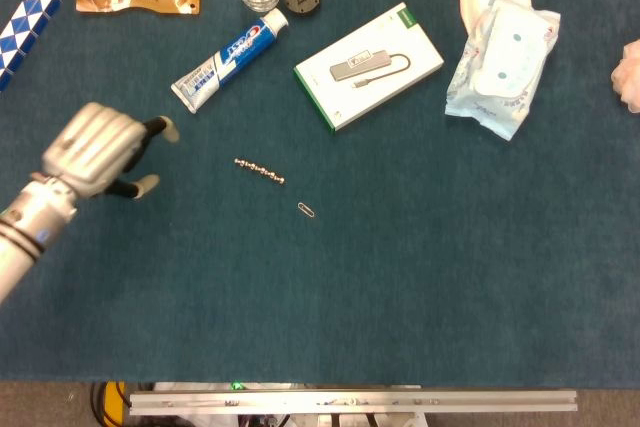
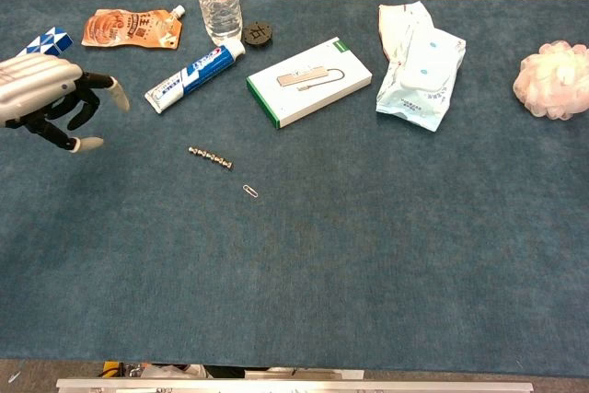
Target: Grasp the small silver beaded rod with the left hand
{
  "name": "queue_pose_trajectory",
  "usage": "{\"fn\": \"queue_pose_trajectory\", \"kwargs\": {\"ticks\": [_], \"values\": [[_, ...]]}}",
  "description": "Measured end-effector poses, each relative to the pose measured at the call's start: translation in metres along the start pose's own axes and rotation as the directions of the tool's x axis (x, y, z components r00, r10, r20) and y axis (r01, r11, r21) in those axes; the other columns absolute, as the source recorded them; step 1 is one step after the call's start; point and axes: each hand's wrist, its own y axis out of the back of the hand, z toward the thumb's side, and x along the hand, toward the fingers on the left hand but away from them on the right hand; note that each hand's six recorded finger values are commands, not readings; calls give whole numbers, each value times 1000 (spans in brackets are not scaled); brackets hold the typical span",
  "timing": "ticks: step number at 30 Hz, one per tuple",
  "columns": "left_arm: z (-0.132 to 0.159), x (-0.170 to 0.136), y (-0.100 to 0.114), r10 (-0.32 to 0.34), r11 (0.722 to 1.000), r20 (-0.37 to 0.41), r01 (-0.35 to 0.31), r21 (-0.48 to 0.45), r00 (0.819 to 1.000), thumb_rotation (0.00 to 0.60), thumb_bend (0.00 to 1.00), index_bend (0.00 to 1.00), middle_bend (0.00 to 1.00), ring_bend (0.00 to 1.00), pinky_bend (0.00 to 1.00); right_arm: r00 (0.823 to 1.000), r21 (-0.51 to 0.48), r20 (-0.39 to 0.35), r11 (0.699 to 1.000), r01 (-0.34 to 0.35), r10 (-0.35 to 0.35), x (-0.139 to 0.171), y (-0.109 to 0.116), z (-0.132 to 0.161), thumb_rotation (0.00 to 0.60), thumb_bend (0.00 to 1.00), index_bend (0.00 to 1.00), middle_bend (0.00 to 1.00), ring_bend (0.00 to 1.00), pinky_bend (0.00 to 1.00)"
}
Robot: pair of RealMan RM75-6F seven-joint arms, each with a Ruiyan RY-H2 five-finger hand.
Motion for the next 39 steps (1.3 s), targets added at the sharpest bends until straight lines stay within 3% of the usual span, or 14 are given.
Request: {"fn": "queue_pose_trajectory", "kwargs": {"ticks": [8,14,25,39], "values": [[15,35,-17,-56,996,34,53,66,998,600,246,438,919,936,1000,1000,0,4,1000,-13,13,-1,-3,0,600,249,50,366,414,406],[28,55,-28,-90,995,39,89,33,995,600,267,482,998,1000,1000,1000,-9,-1,999,-31,31,-2,-9,3,600,248,50,366,419,406],[49,88,-35,-122,992,44,120,32,992,600,270,475,1000,1000,1000,999,-15,24,999,-36,37,1,-10,-4,600,248,50,366,420,406],[56,99,-48,-151,987,4,151,56,988,600,270,470,1000,1000,1000,998,-30,44,999,-40,41,3,-13,-17,600,248,50,366,420,406]]}}
